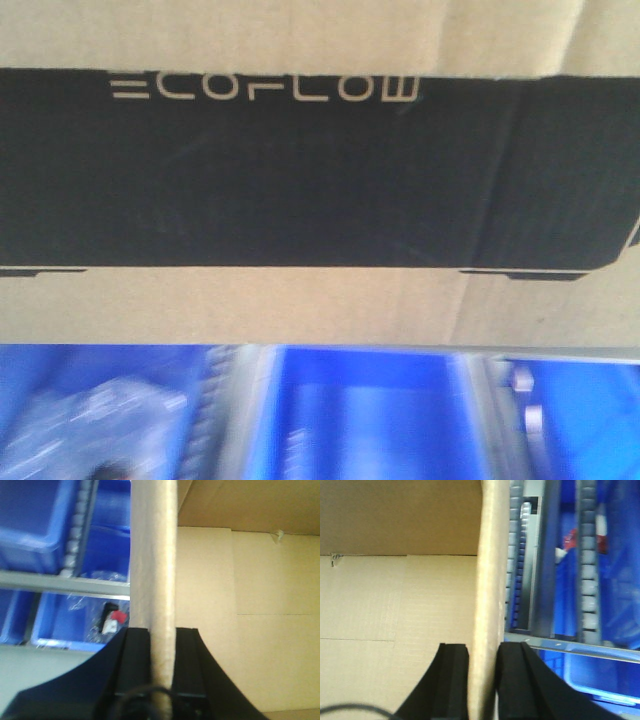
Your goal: Grab box from left shelf to table start
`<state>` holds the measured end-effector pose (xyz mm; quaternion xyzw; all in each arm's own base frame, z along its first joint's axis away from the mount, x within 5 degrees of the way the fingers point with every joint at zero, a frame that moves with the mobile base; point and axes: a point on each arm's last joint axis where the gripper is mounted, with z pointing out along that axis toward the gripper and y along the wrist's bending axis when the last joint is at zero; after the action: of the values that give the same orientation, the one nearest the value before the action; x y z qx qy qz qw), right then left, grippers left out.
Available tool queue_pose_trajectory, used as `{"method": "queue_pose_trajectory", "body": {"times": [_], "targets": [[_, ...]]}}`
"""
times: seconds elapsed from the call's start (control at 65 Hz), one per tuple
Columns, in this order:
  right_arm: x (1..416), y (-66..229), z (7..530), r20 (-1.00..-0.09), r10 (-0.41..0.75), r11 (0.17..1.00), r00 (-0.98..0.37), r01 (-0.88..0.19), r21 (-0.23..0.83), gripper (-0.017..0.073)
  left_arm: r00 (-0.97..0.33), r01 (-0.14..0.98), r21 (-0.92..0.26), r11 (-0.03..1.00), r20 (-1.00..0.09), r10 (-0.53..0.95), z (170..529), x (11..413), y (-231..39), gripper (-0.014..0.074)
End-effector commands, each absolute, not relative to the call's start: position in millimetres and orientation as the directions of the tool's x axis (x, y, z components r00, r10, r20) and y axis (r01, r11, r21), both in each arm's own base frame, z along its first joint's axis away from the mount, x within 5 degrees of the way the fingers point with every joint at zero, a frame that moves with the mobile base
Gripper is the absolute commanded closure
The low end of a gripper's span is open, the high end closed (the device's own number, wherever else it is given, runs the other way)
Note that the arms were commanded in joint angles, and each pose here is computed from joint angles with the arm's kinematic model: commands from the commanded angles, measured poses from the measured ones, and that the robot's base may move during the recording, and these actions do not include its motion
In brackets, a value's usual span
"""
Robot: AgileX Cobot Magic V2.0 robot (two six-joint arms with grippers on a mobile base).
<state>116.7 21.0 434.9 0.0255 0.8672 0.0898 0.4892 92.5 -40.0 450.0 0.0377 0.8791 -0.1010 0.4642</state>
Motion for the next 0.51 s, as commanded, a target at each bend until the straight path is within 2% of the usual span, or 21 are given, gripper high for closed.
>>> {"method": "queue_pose_trajectory", "body": {"times": [0.0,0.492], "targets": [[117.4,11.3,453.7,-0.921,0.079,0.996,-0.383,-0.01,0.089,0.0493,-0.419,0.139,-0.127,0.982,-0.906,-0.058,471.8,91.1,-26.7,0.0696],[117.4,11.3,453.7,-0.921,0.079,0.996,-0.383,-0.01,0.089,0.0493,-0.419,0.139,-0.127,0.982,-0.906,-0.058,471.8,91.1,-26.7,0.0696]]}}
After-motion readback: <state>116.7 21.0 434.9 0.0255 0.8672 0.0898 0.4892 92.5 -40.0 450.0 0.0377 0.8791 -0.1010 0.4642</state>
